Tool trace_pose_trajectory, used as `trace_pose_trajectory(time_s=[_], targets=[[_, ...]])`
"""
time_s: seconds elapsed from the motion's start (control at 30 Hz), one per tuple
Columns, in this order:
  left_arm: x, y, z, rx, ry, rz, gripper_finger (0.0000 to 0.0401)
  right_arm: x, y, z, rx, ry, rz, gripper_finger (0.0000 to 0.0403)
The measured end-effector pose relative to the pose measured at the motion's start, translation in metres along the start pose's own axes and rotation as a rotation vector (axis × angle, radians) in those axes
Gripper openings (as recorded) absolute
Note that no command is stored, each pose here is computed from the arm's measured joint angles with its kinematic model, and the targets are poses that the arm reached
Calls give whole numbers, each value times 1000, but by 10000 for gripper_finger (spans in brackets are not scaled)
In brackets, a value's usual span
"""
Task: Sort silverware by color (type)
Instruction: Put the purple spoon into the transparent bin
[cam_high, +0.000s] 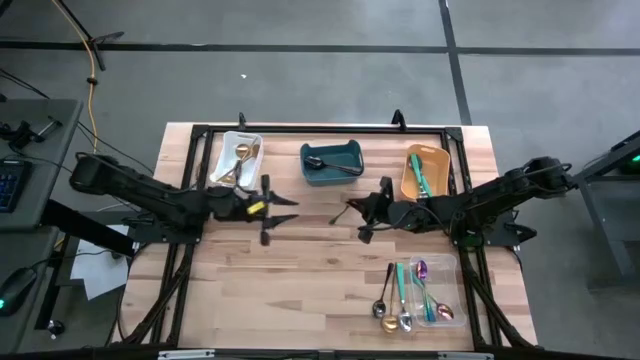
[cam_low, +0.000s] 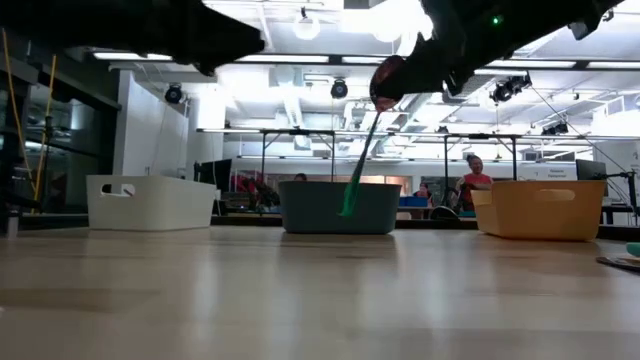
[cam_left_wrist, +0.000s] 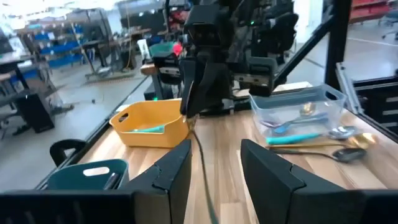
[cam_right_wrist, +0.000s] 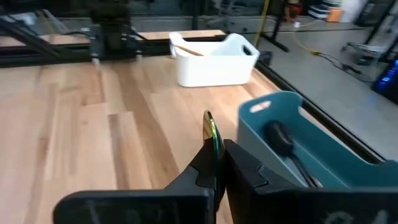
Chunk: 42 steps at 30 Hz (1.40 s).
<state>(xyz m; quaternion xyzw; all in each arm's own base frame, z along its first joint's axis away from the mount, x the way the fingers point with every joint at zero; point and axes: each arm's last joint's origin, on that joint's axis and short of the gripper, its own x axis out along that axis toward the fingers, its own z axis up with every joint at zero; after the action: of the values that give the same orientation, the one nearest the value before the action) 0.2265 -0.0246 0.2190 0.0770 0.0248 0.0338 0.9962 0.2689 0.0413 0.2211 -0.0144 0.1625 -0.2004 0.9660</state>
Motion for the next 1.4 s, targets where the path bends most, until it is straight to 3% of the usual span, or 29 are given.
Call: trace_pose_trajectory(time_s=[0.2,1.4], targets=[[-12,3,1,0,-33,1,131,0,1,2,-4,-12,34,4],[-11,1,-2,12,-11,-21,131,0,3,3,-4,-17,107,4]])
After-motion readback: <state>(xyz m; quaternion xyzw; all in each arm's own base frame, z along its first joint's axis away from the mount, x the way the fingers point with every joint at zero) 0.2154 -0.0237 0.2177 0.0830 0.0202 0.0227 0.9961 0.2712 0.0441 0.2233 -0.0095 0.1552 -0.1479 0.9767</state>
